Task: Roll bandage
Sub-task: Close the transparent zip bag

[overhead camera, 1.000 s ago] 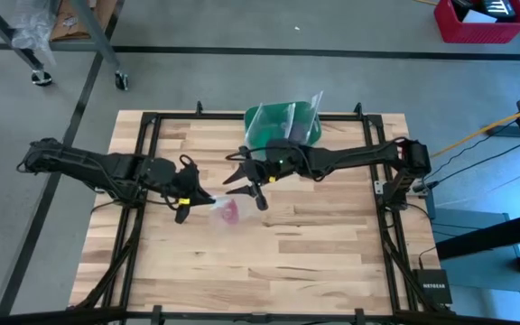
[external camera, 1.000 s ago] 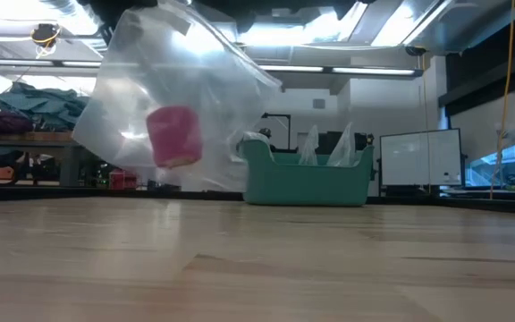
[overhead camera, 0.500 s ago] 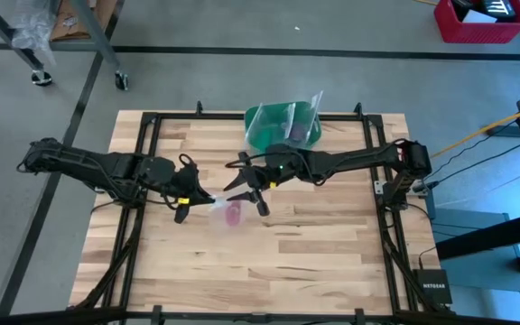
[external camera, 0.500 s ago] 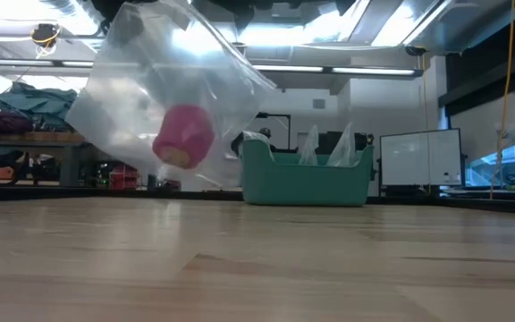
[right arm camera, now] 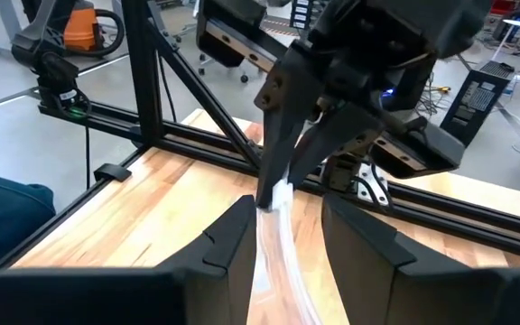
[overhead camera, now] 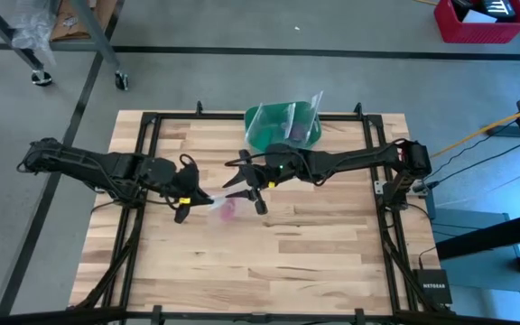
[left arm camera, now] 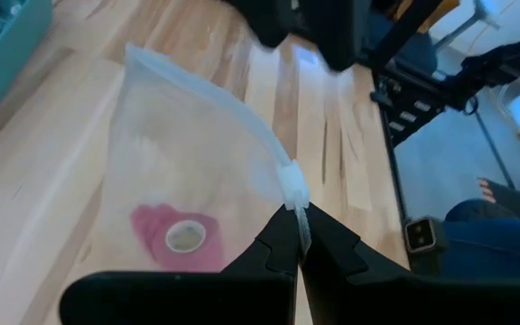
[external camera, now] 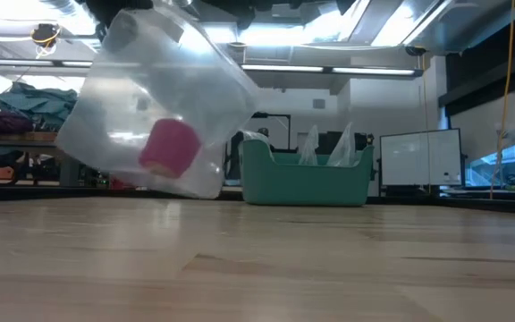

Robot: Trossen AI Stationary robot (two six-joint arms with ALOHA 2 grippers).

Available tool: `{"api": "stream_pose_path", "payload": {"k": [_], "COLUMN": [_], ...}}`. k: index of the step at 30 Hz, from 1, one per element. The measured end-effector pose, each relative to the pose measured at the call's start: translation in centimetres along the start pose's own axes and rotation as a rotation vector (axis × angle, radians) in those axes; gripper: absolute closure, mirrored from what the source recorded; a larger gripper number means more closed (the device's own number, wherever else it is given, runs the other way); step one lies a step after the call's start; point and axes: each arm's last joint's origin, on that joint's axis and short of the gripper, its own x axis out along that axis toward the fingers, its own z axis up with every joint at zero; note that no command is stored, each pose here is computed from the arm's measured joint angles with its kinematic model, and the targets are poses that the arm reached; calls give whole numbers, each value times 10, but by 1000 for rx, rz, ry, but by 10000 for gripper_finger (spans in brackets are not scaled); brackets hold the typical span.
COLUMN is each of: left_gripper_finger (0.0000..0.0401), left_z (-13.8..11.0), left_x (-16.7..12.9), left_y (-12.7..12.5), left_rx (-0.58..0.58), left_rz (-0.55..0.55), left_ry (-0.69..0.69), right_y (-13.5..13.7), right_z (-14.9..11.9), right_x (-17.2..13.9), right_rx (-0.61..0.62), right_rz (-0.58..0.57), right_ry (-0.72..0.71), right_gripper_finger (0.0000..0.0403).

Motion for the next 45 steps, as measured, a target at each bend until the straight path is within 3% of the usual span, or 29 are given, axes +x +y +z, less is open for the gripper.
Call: {"api": "stream_pose_path", "payload": {"k": [9, 16, 45], "left_gripper_finger": [401, 401, 401], "left_z": [-2, -2, -2], "left_x": [0, 0, 0], "left_y": [1, 1, 1], "left_rx": [-2, 5, 2], "left_rz": [10, 11, 11], "left_ry": [21, 21, 18], "right_y": [-11, -8, -8], "right_z": [1, 5, 4], "right_x": [-3, -3, -3], "right_rx": [-26, -40, -36], "right_rz": [-17, 41, 54], "right_ry": [-28, -75, -64], "right_gripper_finger": [272, 272, 272]}}
